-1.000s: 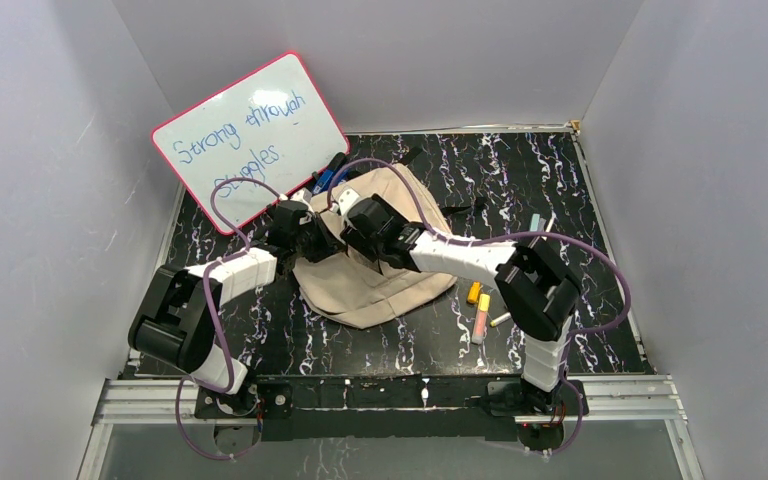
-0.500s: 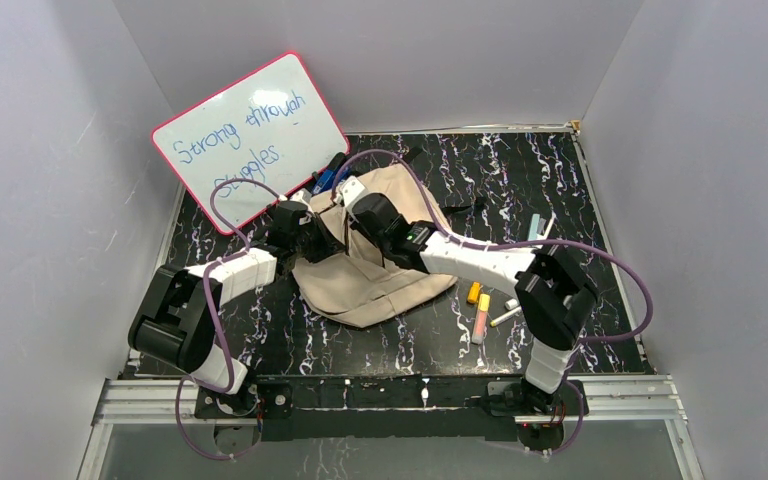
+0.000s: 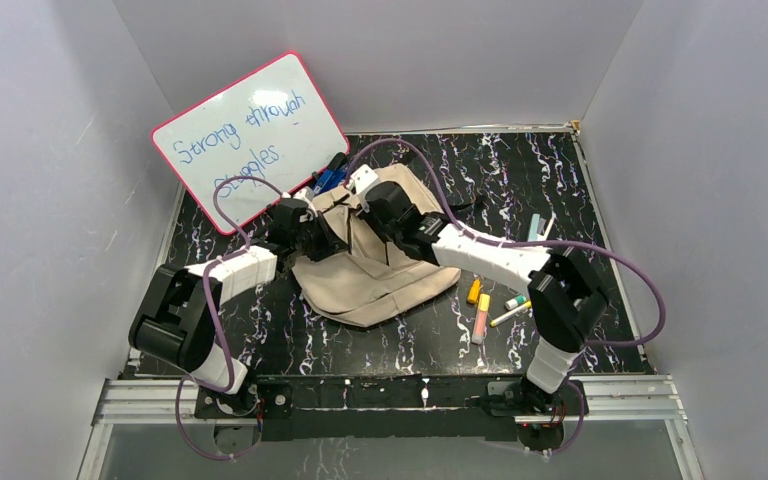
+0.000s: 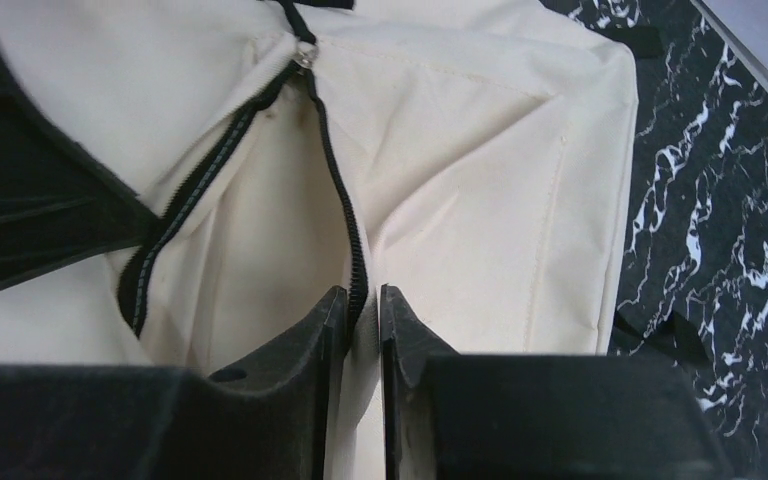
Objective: Pack the student bag
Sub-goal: Adjust the student bag at the center of the board, then pick up the stationery from the center of the board.
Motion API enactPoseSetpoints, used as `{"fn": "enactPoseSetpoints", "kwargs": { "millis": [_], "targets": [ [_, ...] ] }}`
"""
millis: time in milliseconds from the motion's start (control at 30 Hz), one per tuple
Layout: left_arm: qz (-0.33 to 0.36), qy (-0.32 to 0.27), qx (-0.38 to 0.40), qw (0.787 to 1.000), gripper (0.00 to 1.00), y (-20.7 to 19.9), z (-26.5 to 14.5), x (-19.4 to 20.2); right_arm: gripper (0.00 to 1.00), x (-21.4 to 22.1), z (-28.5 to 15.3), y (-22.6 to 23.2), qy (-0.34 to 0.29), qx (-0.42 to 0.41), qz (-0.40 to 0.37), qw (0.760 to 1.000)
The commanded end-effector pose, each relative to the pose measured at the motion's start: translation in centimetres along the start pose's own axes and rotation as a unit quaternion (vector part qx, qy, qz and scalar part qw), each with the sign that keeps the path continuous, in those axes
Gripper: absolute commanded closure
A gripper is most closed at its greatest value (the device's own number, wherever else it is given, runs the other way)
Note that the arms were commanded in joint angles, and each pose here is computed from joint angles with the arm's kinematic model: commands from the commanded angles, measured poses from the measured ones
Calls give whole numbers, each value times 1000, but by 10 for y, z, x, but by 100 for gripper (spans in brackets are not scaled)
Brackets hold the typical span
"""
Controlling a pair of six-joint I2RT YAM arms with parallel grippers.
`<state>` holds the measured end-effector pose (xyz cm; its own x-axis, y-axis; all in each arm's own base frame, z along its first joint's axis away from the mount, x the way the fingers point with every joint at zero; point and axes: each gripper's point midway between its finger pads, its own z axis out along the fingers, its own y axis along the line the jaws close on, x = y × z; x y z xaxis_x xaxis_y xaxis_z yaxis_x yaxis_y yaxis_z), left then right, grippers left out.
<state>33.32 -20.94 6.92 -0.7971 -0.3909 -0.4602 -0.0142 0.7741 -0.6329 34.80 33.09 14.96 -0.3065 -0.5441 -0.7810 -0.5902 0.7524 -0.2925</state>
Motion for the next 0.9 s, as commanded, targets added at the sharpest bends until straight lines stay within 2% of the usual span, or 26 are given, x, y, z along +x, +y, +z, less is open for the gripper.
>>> {"fn": "enactPoseSetpoints", "kwargs": {
  "millis": [0, 100, 233, 333, 433, 567, 700, 867],
  "targets": [
    [14, 6, 32, 999, 100, -22, -4, -10, 70, -68, -36, -3, -101, -46, 45, 993],
    [16, -6, 40, 999, 100, -32, -11, -19, 50, -69, -46, -5, -101, -49, 60, 992],
    [25, -15, 48, 998, 90, -42, -20, -28, 40, -65, -66, -12, -99, -45, 88, 990],
    [33, -25, 33, 999, 83, -41, -27, -33, 33, -48, -80, -41, -81, 30, 159, 983],
    [39, -55, 10, 998, 73, -35, -40, -40, 22, -6, -93, -75, -26, 119, 229, 966],
    [53, -77, 1, 996, 66, -35, -54, -47, 21, 64, -105, -112, 62, 190, 318, 927],
    [64, -76, -8, 995, 66, -34, -58, -49, 20, 128, -117, -130, 135, 204, 383, 891],
    [65, -79, -9, 995, 65, -33, -61, -48, 21, 182, -136, -150, 186, 231, 433, 851]
  ]
}}
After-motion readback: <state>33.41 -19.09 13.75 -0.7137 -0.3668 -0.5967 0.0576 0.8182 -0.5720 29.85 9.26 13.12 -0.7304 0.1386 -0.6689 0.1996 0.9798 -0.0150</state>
